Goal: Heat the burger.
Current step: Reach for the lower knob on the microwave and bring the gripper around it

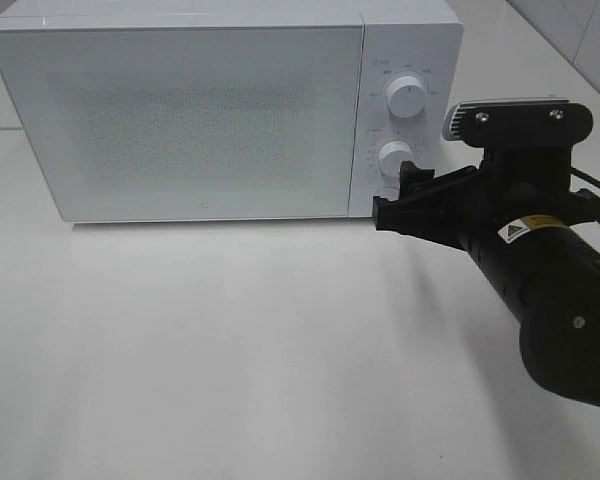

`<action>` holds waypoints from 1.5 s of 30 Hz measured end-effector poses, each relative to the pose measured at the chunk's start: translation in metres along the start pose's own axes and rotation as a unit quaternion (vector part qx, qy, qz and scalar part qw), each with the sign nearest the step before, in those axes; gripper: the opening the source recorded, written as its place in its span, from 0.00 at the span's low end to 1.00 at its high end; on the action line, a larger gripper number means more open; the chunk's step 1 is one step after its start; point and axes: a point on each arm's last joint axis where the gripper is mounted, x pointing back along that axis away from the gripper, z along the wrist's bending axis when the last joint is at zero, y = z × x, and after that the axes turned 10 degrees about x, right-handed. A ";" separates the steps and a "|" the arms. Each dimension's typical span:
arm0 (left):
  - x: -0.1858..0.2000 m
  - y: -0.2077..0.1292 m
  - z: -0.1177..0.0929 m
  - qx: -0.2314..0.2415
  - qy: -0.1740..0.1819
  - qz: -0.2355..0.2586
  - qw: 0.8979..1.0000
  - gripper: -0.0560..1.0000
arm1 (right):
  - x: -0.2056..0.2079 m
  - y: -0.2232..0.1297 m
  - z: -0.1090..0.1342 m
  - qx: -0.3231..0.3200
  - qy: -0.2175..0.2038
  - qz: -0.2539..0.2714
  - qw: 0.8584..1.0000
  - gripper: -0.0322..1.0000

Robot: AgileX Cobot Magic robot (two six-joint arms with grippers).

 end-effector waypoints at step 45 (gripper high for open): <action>0.000 0.000 0.000 0.000 0.000 0.000 1.000 0.99 | -0.101 -0.021 0.031 -0.003 -0.027 -0.006 1.000 0.74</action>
